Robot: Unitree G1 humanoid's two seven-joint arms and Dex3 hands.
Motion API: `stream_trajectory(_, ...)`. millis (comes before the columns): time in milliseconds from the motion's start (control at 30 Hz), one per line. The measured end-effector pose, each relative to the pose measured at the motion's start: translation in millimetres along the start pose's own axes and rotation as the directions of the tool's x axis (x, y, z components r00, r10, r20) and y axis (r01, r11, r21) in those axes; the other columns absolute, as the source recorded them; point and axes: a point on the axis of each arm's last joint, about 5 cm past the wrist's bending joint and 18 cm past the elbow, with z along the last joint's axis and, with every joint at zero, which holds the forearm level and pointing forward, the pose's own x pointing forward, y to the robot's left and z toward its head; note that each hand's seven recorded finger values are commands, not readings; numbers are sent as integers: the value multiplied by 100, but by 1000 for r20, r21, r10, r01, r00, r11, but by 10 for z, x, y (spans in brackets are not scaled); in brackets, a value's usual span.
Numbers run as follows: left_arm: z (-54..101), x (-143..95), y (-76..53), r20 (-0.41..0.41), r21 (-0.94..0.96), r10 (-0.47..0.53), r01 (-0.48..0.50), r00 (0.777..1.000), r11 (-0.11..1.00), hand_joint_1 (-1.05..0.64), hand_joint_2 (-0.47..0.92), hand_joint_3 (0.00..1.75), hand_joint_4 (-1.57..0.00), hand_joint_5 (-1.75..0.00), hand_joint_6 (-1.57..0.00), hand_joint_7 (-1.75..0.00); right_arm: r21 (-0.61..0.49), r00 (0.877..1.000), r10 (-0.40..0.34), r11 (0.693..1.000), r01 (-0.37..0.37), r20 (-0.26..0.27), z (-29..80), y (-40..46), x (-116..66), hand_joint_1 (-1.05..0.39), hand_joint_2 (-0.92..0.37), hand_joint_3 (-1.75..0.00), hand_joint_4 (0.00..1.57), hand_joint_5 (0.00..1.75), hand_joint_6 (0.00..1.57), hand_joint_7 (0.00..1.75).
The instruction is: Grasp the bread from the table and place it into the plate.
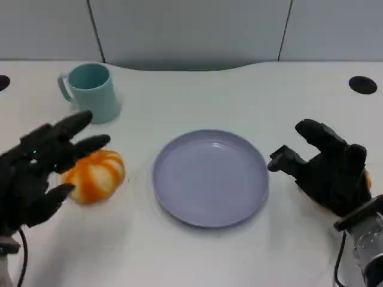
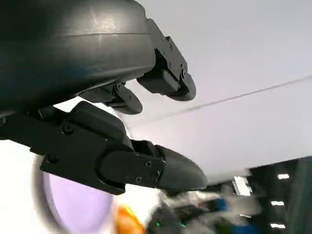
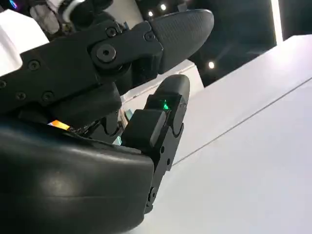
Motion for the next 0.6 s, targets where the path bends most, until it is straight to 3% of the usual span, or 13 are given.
stream_trajectory(133, 7, 126, 20, 31, 141, -4, 0, 999, 990, -77, 92, 5, -41, -5, -38, 0, 5, 1000, 5, 1000, -5, 0, -21, 11, 20, -47, -92, -4, 85, 86, 110, 0)
stream_trajectory(167, -1, 124, 22, 32, 148, 1, -6, 999, 989, -85, 92, 13, -28, -3, -28, 0, 5, 1000, 5, 1000, -5, 1, -20, 11, 19, -47, -92, -4, 85, 86, 110, 0)
stream_trajectory(267, -65, 227, -6, -64, 258, 24, -6, 998, 966, -96, 92, 23, -8, 0, -12, 0, 7, 1000, 4, 1000, -4, 4, -23, 11, 19, -47, -92, -4, 85, 87, 110, 0)
stream_trajectory(400, -185, 417, -65, -168, 402, 77, -3, 983, 915, -104, 92, 34, -2, -1, -8, 0, 10, 1000, 8, 1000, -8, 6, -46, 22, 32, -47, -92, -3, 84, 91, 111, 1)
stream_trajectory(500, -306, 574, -148, -254, 510, 122, 26, 959, 860, -105, 92, 40, 0, 0, -7, 0, 3, 1000, 10, 1000, -10, 11, -48, 25, 34, -47, -92, -2, 83, 91, 111, 1)
stream_trajectory(600, -438, 665, -212, -358, 624, 188, 85, 915, 777, -105, 92, 46, 0, 0, -6, -1, -5, 1000, 21, 1000, -21, 13, -43, 24, 34, -47, -92, -2, 84, 90, 111, 0)
